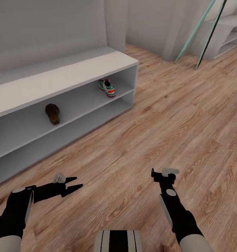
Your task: Pick up the two gym shoes and the two sandals from the corridor floor and place them onto the hallstand (shoe rack) in the corridor, making sure they are on the rack and not on the floor. Arrange them so the two gym shoes are next to each other and the two sandals are next to each other.
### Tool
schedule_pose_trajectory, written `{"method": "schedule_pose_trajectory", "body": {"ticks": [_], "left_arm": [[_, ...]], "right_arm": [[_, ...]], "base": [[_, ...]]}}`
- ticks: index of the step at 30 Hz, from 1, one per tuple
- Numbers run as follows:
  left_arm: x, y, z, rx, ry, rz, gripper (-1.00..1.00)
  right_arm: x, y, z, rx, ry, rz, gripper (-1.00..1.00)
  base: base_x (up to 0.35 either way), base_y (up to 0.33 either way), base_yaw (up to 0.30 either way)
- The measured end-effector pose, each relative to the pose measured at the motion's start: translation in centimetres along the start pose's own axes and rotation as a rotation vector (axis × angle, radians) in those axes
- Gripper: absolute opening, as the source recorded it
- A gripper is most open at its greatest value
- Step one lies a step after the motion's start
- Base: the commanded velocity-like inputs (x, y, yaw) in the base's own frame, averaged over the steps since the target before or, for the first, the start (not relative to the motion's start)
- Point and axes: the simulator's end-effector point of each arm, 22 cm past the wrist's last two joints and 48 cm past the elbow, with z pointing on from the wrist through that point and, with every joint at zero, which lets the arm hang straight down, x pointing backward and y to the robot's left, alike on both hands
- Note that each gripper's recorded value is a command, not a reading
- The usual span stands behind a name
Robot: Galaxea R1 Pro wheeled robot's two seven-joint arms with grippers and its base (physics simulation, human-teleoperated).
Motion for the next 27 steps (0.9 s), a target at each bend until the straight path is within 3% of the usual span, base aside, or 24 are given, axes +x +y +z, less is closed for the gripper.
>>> {"method": "schedule_pose_trajectory", "body": {"ticks": [7, 18, 27], "left_arm": [[0.1, 0.0, 0.0, 0.001, 0.001, -0.002, 1.00], [0.2, 0.0, 0.1, 0.001, 0.002, -0.005, 1.00], [0.2, 1.8, 0.0, -0.081, 0.000, -0.006, 1.00]], "right_arm": [[0.0, 0.1, 0.0, -0.001, 0.000, -0.001, 1.00], [0.0, 0.1, 0.0, -0.001, 0.000, -0.002, 1.00], [0.0, 0.0, 0.0, 0.000, 0.000, -0.002, 1.00]], "base": [[0.323, -0.121, -0.044], [0.322, -0.122, -0.260], [0.323, -0.122, -0.284]]}}
